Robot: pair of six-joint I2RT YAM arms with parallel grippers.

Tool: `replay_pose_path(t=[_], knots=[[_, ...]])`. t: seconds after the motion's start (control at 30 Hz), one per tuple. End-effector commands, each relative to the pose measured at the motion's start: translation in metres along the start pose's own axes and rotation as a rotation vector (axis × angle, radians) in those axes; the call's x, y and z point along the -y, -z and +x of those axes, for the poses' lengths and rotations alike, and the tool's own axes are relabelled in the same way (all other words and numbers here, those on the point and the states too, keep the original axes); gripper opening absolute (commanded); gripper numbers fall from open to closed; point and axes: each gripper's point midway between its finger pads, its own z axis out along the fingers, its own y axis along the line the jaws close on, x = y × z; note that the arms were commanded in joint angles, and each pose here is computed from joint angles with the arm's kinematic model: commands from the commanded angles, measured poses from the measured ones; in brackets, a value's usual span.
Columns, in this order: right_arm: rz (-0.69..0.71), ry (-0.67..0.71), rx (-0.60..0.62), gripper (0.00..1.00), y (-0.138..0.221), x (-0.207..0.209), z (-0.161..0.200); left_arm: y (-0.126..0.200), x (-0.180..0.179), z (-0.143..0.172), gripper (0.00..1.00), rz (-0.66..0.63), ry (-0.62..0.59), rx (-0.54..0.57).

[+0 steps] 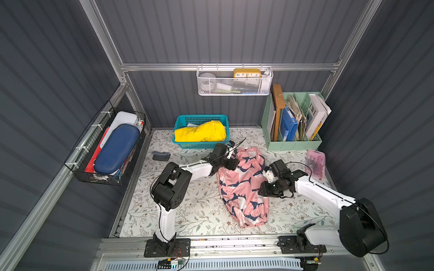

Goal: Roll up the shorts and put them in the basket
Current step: Adjust the shorts at the center of the board.

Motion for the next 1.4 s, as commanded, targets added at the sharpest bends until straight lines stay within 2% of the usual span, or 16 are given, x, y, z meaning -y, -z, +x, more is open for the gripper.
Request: replay_pose_path(t=[0.0, 0.13, 0.3, 0.47, 0.53, 0.73, 0.87, 1.03, 1.17, 1.27, 1.37], knots=[[0.013, -0.024, -0.028, 0.49, -0.006, 0.005, 0.01, -0.013, -0.017, 0.009, 0.79, -0.012, 0.013, -0.028], [0.035, -0.038, -0.038, 0.53, -0.009, 0.011, 0.014, -0.025, -0.031, 0.03, 0.78, -0.05, 0.039, -0.087], [0.056, -0.045, -0.038, 0.54, -0.01, 0.017, 0.017, -0.019, -0.056, 0.043, 0.77, -0.153, 0.078, -0.115], [0.043, -0.033, -0.007, 0.59, -0.001, 0.013, 0.015, 0.002, -0.057, 0.027, 0.82, -0.159, 0.078, -0.052], [0.047, -0.028, 0.014, 0.68, 0.006, 0.012, 0.014, 0.014, -0.046, 0.012, 0.85, -0.108, 0.075, -0.007], [-0.019, -0.081, 0.041, 0.79, 0.02, 0.002, 0.023, 0.053, -0.005, -0.016, 0.92, 0.066, 0.062, 0.073], [-0.046, -0.168, -0.005, 0.79, 0.015, 0.001, 0.044, 0.067, 0.029, -0.007, 0.92, 0.21, 0.032, 0.034], [-0.029, -0.252, -0.044, 0.8, 0.008, 0.009, 0.072, 0.073, 0.085, 0.034, 0.9, 0.316, -0.037, -0.07], [-0.071, -0.299, -0.035, 0.82, 0.004, 0.006, 0.08, 0.074, 0.108, 0.072, 0.8, 0.384, 0.008, -0.149], [-0.117, -0.329, -0.055, 0.83, -0.008, 0.002, 0.084, 0.071, 0.113, 0.098, 0.62, 0.414, 0.047, -0.217], [-0.101, -0.323, -0.09, 0.84, -0.016, 0.0, 0.09, 0.069, 0.111, 0.12, 0.41, 0.411, 0.055, -0.273]])
